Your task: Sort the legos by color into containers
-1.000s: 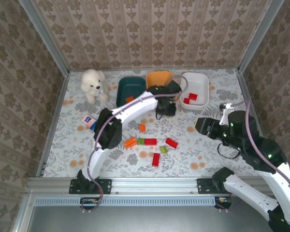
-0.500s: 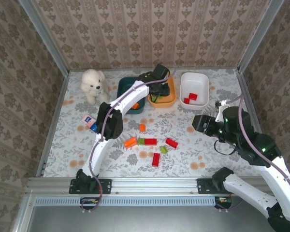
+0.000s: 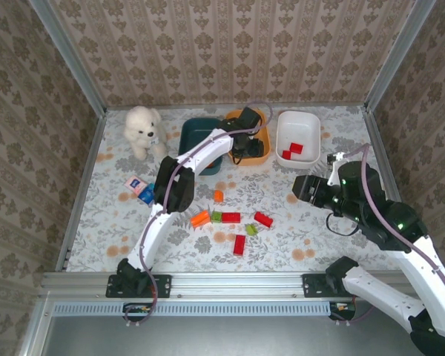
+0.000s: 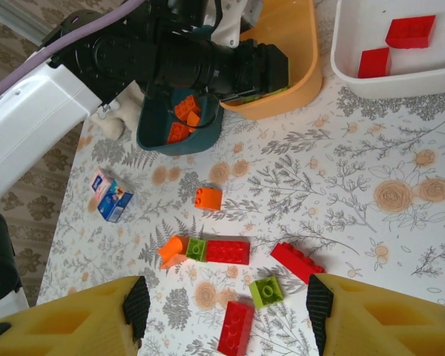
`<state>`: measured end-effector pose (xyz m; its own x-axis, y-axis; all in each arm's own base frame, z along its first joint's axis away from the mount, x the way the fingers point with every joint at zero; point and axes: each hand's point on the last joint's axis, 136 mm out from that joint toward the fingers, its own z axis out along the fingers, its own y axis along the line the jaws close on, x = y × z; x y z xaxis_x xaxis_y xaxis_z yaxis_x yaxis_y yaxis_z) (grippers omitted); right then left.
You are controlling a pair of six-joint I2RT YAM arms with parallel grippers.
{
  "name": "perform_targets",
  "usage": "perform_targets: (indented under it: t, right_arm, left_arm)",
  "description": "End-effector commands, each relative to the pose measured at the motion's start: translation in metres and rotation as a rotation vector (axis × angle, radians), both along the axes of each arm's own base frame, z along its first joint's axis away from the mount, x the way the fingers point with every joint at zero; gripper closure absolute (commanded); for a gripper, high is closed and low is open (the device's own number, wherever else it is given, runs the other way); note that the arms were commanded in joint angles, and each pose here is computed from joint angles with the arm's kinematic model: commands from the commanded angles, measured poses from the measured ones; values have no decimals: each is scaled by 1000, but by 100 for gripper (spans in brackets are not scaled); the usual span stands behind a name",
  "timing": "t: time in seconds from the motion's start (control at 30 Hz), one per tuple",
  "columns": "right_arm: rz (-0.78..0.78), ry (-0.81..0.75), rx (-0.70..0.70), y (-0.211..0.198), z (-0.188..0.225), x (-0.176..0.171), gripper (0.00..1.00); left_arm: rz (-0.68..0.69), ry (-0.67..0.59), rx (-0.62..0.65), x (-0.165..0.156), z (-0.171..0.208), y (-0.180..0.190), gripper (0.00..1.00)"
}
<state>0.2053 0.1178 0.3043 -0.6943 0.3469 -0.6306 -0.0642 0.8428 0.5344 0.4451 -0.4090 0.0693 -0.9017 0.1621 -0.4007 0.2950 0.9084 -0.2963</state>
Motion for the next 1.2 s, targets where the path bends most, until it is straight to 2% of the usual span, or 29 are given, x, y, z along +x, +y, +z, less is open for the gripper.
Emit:
perform_targets:
  t: [0.0, 0.2, 0.37, 0.5, 0.63, 0.87, 0.93, 1.07, 1.17]
  right_arm:
    - [36, -2, -4, 7, -3, 2, 38]
    - [82, 14, -37, 16, -10, 9, 39]
    - [171, 10, -107, 35, -12, 22, 39]
    - [239, 23, -167, 54, -18, 31, 39]
    - [321, 58, -240, 79, -34, 33, 39]
    - [512, 174, -403, 130, -91, 17, 37]
    - [606, 216, -416, 146, -112, 11, 32]
    - [757, 272, -536, 157, -151, 9, 21]
    - [849, 326, -628, 162, -177, 13, 17]
  left_arm:
    - [25, -66, -50, 5, 53, 4, 40]
    - [161, -142, -143, 8, 127, 38, 39]
    - [292, -194, -196, -21, 169, 102, 38]
    - [356, -169, -178, -65, 165, 153, 38]
    - [421, -114, -139, -124, 137, 203, 38]
    - [545, -86, -154, -211, 108, 269, 38]
    - [569, -76, -168, -227, 101, 280, 39]
    - [591, -81, -175, -248, 98, 297, 39]
    - [597, -98, -181, -254, 102, 304, 40]
